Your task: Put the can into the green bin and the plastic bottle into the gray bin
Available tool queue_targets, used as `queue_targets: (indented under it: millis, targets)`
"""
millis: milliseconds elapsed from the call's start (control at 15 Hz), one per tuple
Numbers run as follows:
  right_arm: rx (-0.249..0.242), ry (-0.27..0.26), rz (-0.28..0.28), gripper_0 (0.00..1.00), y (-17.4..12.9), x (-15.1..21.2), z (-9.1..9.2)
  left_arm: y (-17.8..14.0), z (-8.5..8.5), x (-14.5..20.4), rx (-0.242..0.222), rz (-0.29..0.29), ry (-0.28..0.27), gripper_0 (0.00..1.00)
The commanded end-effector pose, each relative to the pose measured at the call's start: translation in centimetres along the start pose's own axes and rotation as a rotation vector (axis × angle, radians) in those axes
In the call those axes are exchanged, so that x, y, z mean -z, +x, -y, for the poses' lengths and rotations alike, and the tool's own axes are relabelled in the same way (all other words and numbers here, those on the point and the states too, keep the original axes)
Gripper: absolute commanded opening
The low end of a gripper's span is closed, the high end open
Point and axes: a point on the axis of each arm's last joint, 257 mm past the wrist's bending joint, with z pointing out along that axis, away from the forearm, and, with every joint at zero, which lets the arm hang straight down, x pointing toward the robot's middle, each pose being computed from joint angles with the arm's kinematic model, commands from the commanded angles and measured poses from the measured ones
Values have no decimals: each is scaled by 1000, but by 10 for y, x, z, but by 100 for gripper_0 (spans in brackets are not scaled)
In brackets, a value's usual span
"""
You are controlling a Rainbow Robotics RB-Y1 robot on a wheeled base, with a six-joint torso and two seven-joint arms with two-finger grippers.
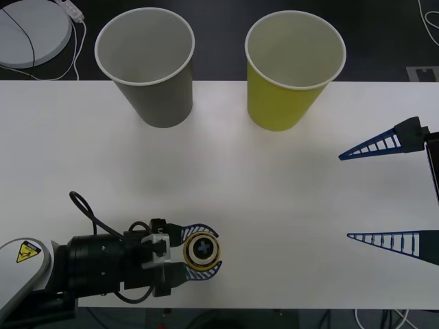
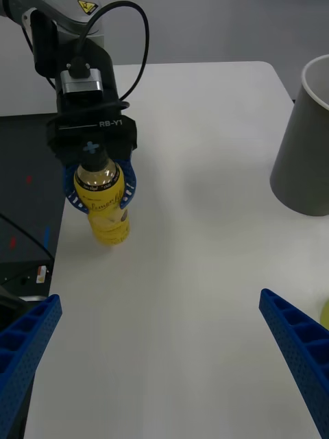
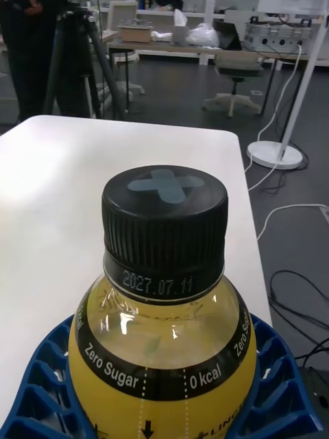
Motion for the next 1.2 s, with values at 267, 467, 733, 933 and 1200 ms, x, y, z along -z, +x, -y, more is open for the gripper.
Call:
queue_targets:
  millis: [267,467,733,933,1200]
  targets:
    - [0,0,0,100,0,0,0,-3,-33,14,28,-17,-157,0]
    - [0,0,0,100,0,0,0,-2,-51,27,59,-23,-230,0]
    - [0,0,0,100,0,0,0,4,-82,60,112,-35,-354,0]
    - [0,0,0,100,0,0,0,10,-100,81,131,-54,-455,0]
    - [0,0,0,100,0,0,0,17,-113,108,149,-82,-538,0]
